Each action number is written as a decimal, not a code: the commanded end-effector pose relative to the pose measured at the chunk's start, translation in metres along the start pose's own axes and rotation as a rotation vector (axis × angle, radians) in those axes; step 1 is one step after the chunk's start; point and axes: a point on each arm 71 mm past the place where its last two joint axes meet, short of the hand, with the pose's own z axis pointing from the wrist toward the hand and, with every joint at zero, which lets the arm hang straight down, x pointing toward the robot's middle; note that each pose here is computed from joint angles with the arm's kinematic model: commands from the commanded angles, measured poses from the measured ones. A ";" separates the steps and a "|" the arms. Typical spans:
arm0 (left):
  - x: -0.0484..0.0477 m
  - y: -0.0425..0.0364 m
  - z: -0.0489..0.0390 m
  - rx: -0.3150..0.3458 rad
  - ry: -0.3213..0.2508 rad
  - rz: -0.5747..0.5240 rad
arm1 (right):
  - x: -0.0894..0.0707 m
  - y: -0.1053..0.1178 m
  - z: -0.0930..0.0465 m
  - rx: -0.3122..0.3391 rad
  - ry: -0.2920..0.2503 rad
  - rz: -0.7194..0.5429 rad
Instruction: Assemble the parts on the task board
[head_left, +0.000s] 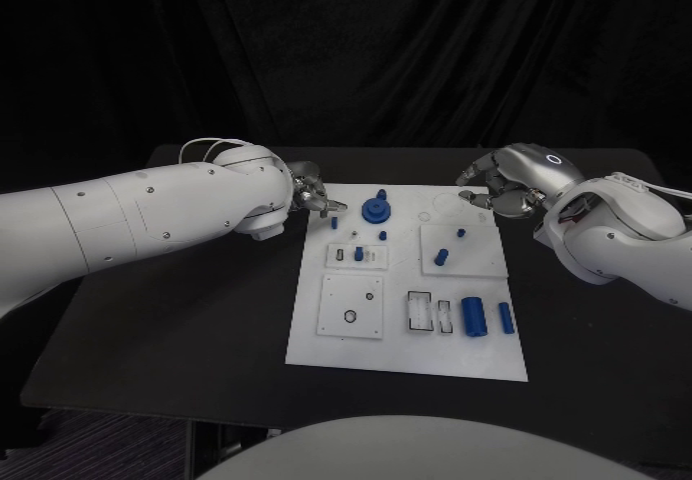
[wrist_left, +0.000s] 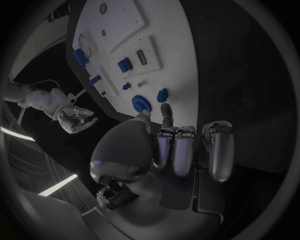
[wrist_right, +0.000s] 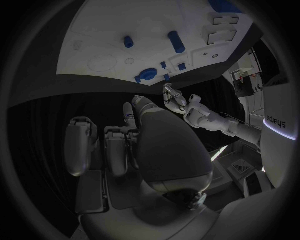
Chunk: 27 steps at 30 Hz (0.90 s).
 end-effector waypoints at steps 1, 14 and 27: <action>0.0061 -0.0004 0.0011 -0.005 0.055 0.022 | 0.000 0.000 -0.001 0.004 -0.004 -0.003; 0.0112 0.0002 0.0051 -0.012 0.068 0.023 | 0.000 0.000 -0.001 0.004 -0.004 -0.003; 0.0128 -0.0017 0.0085 -0.004 0.067 0.021 | 0.000 0.000 -0.001 0.004 -0.004 -0.003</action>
